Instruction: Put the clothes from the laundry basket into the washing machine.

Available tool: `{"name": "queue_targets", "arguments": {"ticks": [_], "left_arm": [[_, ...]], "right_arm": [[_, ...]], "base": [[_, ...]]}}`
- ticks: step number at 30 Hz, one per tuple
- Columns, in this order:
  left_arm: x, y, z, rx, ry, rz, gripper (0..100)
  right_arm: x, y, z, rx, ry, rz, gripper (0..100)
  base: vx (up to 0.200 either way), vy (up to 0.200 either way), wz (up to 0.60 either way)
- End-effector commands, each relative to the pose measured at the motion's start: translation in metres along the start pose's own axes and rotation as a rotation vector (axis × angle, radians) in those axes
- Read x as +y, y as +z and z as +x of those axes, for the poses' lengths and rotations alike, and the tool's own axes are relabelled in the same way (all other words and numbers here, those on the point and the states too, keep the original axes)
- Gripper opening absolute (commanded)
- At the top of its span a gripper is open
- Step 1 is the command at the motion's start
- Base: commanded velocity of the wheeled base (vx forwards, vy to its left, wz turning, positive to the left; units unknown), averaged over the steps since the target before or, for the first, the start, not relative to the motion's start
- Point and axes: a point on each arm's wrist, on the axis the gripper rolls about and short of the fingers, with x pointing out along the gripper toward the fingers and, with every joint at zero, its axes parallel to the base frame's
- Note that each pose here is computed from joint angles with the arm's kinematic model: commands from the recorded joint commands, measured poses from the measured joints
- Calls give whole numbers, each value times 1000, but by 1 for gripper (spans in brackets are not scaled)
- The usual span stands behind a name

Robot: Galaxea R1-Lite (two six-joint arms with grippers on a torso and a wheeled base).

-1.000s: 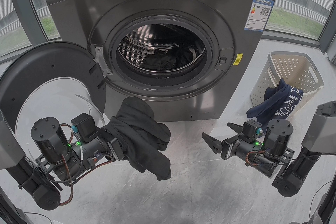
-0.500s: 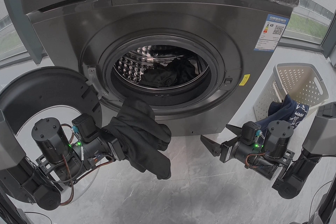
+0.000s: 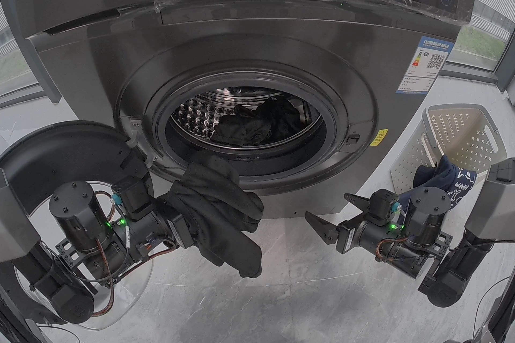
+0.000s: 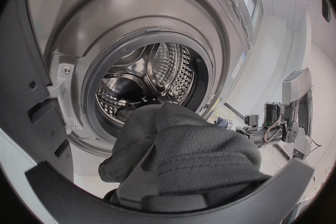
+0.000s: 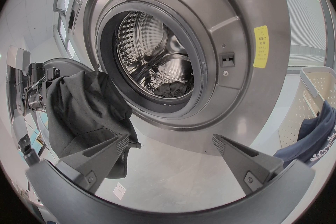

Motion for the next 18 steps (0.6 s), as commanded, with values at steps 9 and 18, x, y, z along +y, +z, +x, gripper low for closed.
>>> {"name": "queue_targets", "arguments": {"ticks": [9, 18], "left_arm": [[-5, 7, 7, -39, -20, 6, 0], [-8, -16, 44, -5, -1, 15, 0]], "right_arm": [[15, -6, -11, 36, 55, -15, 100], [24, -3, -13, 21, 85, -16, 100]], "base": [[0, 0, 0], [0, 0, 0]]}}
